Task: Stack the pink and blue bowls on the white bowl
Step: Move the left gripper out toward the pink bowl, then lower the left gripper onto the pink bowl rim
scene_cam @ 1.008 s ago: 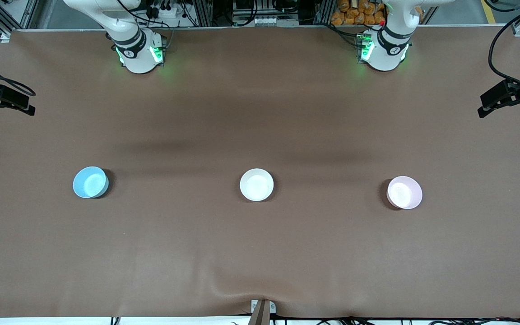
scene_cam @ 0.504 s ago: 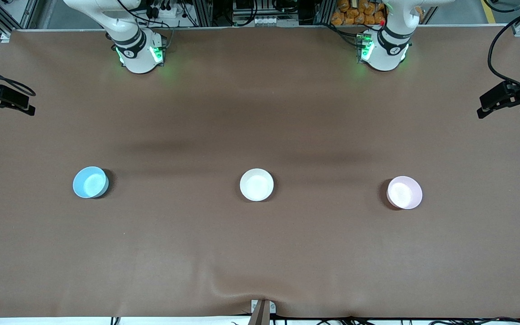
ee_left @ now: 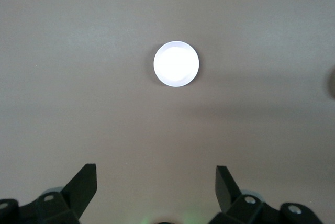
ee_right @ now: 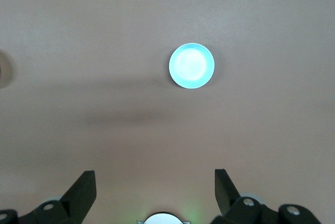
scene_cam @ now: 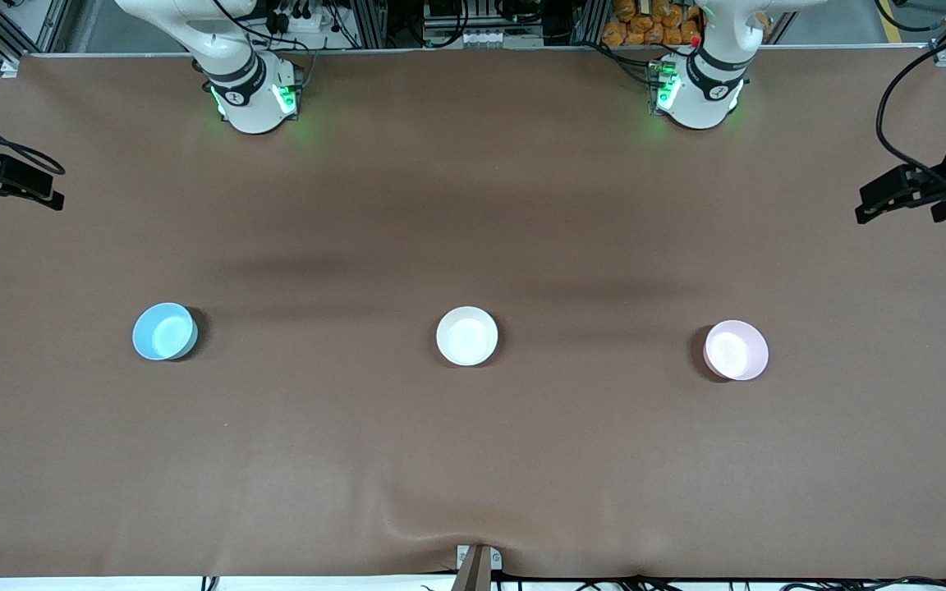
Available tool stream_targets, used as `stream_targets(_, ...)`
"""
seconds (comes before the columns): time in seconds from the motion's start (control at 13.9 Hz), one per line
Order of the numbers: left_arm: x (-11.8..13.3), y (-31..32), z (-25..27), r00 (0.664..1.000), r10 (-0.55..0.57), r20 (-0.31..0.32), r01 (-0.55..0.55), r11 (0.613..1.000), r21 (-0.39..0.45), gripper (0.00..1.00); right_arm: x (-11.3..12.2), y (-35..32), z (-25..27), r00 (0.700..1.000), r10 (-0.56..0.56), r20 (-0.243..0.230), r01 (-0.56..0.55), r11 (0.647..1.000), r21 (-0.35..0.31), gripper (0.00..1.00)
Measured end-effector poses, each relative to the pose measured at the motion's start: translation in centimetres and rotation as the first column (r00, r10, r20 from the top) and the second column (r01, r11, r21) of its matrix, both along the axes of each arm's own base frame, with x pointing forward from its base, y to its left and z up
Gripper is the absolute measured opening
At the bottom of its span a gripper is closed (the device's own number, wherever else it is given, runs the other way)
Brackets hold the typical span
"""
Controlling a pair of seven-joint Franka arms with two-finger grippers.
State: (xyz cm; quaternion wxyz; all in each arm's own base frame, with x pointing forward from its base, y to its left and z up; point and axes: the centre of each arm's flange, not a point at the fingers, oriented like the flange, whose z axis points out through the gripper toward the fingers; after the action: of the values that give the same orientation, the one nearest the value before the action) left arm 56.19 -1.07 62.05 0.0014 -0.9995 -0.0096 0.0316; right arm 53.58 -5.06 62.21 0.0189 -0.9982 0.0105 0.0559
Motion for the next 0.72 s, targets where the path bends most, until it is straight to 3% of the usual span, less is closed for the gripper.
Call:
stream_targets(0.36,2.1,0.4,-3.5,0.999,-0.008,-0.034,0.007,1.0,-0.002,1.0,0.0,0.0,0.1,1.0,0.0,0.002,0.0,1.0,0.0,1.0)
stream_targets(0.72,6.1,0.5,-11.6,0.997,-0.075,-0.036,0.075,0.997,-0.01,1.0,0.0,0.0,0.3,1.0,-0.001,0.006,0.001,1.0,-0.001,1.0)
